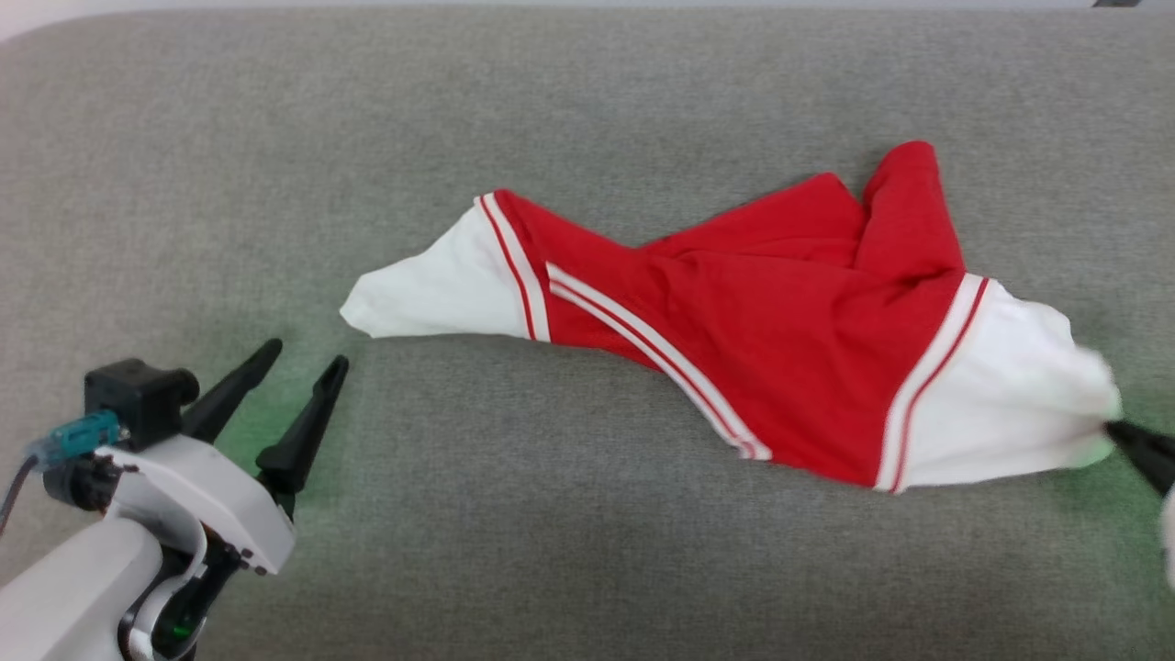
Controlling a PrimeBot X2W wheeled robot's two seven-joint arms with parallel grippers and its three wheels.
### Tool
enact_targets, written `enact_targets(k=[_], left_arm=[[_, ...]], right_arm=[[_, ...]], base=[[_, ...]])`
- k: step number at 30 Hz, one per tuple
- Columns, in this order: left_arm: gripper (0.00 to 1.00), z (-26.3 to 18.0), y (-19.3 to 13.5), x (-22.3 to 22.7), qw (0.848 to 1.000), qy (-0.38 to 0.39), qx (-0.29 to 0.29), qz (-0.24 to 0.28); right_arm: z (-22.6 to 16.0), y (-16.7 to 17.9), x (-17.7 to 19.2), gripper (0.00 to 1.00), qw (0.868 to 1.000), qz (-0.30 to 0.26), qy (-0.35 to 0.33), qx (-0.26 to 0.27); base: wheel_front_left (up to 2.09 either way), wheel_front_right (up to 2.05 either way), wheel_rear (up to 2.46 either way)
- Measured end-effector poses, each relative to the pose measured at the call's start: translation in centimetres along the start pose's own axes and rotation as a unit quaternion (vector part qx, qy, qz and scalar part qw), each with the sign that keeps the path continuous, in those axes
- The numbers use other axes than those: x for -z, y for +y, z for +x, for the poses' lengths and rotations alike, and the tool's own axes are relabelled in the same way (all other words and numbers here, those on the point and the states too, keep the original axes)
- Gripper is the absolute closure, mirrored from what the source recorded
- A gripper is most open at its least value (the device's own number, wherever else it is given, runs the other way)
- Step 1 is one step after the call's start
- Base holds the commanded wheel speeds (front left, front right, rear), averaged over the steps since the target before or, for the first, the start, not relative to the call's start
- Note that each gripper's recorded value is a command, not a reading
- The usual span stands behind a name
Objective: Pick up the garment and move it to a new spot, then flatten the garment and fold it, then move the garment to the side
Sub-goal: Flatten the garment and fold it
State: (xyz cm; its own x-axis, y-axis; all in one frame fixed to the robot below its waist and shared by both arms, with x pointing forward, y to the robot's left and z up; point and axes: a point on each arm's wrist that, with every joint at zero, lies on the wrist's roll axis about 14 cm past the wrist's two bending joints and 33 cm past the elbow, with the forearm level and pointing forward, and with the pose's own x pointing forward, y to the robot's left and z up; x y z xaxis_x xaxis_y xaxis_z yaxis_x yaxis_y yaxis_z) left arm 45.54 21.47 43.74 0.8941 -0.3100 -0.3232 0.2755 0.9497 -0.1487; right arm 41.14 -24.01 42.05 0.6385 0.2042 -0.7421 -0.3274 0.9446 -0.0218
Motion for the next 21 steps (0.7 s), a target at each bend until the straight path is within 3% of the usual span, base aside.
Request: enact_targets(k=[6,12,21], left_arm=[[0.00,0.1,-0.9,-0.7,1.000,-0.011,0.009,0.004],[0.00,-0.3,-1.2,-0.8,1.000,-0.014,0.009,0.006],[0.00,-1.0,-1.1,-0.8,1.000,-0.016,0.004,0.004]], right_arm=[[-2.1,-4.5,-0.3,1.00,0.996,0.059,-0.033,0.066],[-4.4,-10.8,-0.3,1.00,0.978,0.103,-0.070,0.166],[-4.0,-12.4,2.8,1.00,0.965,0.151,-0.053,0.209]], base=[[0.00,0.00,0.00],[0.00,0.00,0.00],[0.00,0.00,0.00]])
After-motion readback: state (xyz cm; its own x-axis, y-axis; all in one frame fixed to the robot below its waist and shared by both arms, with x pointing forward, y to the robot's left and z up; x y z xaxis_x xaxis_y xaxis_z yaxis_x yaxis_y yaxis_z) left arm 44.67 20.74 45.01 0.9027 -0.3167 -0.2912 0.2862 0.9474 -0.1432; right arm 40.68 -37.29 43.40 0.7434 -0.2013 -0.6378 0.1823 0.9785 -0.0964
